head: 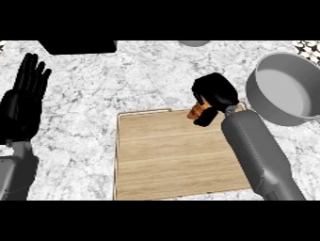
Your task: Pick the croissant from the tray and place it in the pot
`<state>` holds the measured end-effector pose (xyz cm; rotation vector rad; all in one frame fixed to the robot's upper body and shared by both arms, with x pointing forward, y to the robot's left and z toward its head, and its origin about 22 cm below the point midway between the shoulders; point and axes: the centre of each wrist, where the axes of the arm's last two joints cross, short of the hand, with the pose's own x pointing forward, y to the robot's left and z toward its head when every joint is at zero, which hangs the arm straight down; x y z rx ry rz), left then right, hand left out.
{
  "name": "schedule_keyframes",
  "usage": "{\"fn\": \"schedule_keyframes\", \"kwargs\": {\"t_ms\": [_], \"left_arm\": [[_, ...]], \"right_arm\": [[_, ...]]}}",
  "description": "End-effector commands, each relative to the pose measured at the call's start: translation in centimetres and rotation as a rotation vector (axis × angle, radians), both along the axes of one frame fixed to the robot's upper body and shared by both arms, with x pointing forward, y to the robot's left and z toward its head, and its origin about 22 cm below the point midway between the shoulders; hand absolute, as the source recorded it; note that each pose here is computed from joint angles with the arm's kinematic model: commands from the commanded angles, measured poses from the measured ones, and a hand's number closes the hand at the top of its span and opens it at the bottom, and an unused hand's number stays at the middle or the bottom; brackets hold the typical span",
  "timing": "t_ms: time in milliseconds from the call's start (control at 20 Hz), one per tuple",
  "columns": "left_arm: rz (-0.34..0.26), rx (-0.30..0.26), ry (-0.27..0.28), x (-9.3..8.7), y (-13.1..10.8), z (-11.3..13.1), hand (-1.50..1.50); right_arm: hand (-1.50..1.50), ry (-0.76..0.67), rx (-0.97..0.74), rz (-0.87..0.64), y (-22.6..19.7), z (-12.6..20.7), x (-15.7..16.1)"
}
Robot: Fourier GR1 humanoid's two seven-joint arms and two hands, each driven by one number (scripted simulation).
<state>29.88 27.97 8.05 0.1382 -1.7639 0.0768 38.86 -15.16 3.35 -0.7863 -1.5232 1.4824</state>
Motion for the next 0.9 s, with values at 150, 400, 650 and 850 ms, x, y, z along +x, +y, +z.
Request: {"fn": "schedule_keyframes", "kwargs": {"t_ms": [150, 400, 650, 850], "left_arm": [[-0.011, 0.007, 0.001, -0.1, 0.0, 0.1, 0.0], [-0.053, 0.001, -0.005, 0.1, -0.8, 0.3, 0.0], [-0.073, 0.008, -0.018, 0.5, -2.2, 0.3, 0.0], [-0.07, 0.015, -0.008, 0.2, -1.9, -0.2, 0.0]], "right_arm": [[1.5, -0.169, 0.16, -0.746, -2.2, 4.6, 2.6], [1.5, -0.398, 0.198, -1.135, -1.6, 8.8, 4.0], [1.5, -0.63, 0.127, -1.447, -0.4, 12.8, 5.1], [1.5, -0.722, 0.075, -1.597, 1.6, 13.6, 5.1]]}}
